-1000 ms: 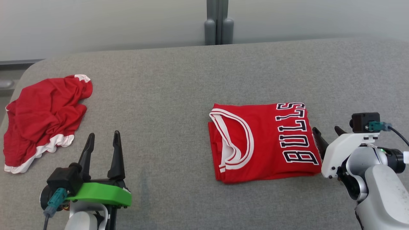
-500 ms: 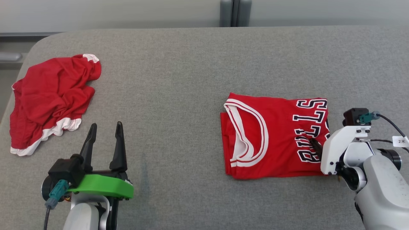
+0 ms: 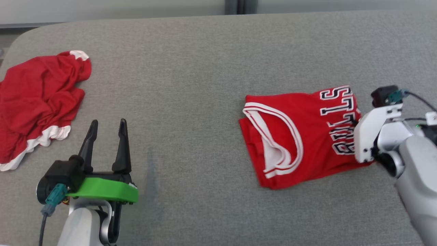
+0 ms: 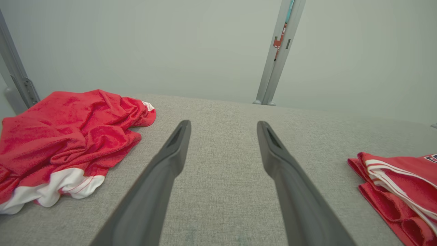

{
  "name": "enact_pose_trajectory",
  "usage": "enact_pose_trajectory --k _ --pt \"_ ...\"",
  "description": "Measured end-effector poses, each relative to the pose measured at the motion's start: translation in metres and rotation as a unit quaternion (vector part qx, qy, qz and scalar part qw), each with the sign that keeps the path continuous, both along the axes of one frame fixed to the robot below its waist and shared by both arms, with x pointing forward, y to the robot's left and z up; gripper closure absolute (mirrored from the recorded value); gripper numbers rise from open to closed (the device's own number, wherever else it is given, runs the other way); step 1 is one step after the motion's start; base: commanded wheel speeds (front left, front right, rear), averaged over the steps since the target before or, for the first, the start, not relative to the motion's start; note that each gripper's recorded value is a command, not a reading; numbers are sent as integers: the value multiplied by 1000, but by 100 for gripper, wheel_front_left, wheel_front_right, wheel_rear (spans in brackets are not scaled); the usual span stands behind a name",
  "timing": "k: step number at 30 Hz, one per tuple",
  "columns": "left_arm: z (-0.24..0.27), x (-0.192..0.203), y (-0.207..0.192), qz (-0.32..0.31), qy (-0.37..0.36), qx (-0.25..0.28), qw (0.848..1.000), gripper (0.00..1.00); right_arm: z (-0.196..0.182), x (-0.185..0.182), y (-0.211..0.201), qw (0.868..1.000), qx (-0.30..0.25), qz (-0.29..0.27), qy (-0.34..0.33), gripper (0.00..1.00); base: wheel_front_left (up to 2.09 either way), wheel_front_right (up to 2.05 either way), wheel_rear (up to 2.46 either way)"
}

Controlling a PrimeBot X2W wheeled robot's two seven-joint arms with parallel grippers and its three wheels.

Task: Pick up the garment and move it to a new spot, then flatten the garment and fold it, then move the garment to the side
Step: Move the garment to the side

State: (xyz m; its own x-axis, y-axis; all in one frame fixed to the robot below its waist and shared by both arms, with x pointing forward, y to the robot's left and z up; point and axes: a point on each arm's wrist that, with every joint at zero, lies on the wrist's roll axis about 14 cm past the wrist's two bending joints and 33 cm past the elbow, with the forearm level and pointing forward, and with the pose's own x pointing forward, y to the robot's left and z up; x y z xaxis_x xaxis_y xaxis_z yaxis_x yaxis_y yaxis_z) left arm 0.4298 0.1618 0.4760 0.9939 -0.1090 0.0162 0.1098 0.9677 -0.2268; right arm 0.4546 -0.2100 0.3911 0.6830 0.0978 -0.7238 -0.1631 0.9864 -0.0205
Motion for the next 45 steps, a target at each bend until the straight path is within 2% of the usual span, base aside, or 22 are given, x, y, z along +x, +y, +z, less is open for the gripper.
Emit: enact_pose_trajectory --k 4,8,11,17,24,31,32,33,38,40,45 --pt "4 15 -14 -21 -12 -1 1000 0 31 18 -48 996 -73 3 -43 100 0 0 0" --pt "0 27 -31 -50 -14 5 999 0 50 21 -96 990 -120 -17 -70 100 0 0 0" --pt "-2 39 -46 -74 -19 11 997 0 67 24 -132 982 -156 -34 -98 100 0 0 0" --pt "-13 58 -63 -102 -23 16 994 0 74 17 -194 964 -240 -46 -99 100 0 0 0" --pt "-34 71 -76 -125 -13 17 992 0 76 11 -244 946 -299 -68 -101 100 0 0 0" --pt "-53 76 -81 -139 1 19 990 0 80 13 -270 929 -346 -69 -115 100 0 0 0" --pt "-54 76 -79 -138 2 21 990 0 78 14 -270 928 -347 -70 -117 82 0 0 0" --pt "-55 76 -78 -137 3 21 990 0 76 16 -269 927 -351 -65 -118 0 0 0 0" --pt "-54 75 -71 -129 4 27 991 0 85 28 -262 915 -370 -42 -154 0 0 0 0" --pt "-51 74 -70 -127 2 26 992 0 85 32 -255 915 -366 -36 -168 0 0 0 0" --pt "-37 70 -65 -111 -5 18 994 0 93 44 -226 919 -310 -52 -237 0 0 0 0"
